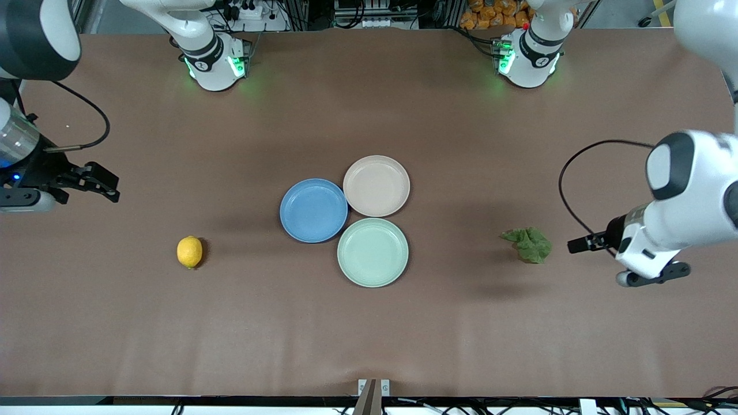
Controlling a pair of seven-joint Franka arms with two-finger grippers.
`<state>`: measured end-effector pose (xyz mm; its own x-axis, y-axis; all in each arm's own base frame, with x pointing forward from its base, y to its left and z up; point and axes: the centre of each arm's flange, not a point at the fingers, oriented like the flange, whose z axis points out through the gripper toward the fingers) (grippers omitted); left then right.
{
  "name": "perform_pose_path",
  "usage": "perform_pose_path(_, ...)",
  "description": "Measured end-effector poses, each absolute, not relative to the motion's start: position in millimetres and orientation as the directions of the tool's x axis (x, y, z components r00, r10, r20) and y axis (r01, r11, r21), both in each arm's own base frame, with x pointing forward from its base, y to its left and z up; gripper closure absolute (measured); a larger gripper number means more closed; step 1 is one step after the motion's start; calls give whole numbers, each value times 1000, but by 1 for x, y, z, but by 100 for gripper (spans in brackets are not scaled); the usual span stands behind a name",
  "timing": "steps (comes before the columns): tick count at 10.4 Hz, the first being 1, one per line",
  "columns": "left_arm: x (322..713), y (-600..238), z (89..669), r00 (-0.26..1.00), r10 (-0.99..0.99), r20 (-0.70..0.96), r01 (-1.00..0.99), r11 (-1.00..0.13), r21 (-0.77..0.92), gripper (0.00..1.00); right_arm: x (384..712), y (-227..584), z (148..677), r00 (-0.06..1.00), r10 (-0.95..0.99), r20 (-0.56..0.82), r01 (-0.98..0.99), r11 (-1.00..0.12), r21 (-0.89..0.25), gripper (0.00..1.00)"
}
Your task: Pick lemon and lettuce from blue and beige plates
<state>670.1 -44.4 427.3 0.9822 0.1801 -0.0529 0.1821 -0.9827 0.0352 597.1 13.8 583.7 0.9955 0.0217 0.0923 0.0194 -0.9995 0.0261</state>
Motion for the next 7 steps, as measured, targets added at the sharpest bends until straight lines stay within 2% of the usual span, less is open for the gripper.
perform_pose_path(7,623,-25,586,982,159,102,156,-987,32,0,564,10,634,1000,10,12,9,-1000,17,0)
